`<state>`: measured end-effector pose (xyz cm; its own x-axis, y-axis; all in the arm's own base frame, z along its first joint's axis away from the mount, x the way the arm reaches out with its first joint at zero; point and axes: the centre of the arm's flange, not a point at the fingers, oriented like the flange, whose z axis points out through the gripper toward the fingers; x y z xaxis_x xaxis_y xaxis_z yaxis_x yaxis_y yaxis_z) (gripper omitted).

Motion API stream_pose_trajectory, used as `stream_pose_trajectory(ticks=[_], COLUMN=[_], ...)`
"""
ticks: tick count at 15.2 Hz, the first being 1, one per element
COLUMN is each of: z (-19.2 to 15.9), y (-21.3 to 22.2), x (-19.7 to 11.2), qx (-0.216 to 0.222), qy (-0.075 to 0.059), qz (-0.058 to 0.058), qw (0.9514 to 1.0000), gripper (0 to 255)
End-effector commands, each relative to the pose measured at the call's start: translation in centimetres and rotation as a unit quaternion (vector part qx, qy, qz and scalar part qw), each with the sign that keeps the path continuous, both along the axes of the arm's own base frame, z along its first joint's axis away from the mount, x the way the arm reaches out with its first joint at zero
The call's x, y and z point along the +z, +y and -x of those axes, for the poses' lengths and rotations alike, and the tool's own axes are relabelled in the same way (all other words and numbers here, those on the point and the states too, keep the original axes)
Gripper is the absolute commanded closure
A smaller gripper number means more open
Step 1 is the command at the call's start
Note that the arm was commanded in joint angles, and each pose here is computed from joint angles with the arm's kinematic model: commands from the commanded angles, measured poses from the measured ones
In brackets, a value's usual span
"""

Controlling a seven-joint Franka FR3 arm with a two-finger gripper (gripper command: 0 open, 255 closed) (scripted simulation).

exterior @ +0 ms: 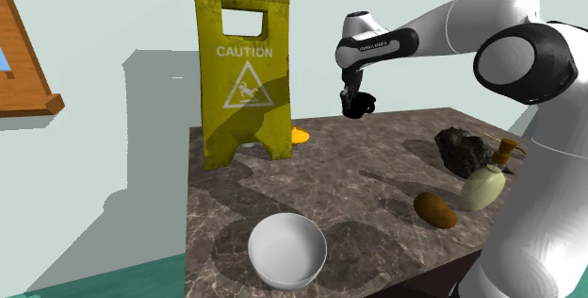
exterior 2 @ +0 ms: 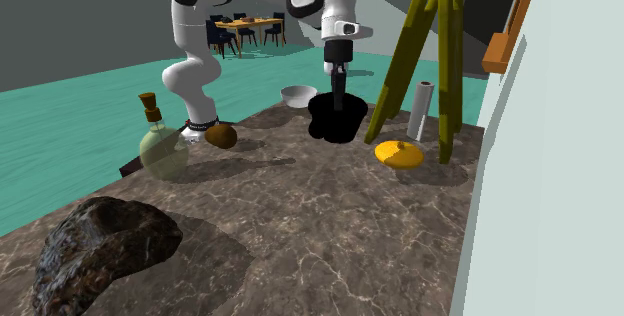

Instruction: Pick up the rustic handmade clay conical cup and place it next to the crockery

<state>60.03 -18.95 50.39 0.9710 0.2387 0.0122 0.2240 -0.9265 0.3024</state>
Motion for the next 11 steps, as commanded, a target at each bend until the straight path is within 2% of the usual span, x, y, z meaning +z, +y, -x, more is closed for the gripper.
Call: stream_pose_trajectory(ticks=[1,11], z=[0.0,0.5], y=[0.0,13.2], x=[0.7,0.8], qx=[0.000,0.000], qy=[-0.001,-0.001], qz=[0.000,0.000], qw=[1.0000,1.0000], gripper=[255,255])
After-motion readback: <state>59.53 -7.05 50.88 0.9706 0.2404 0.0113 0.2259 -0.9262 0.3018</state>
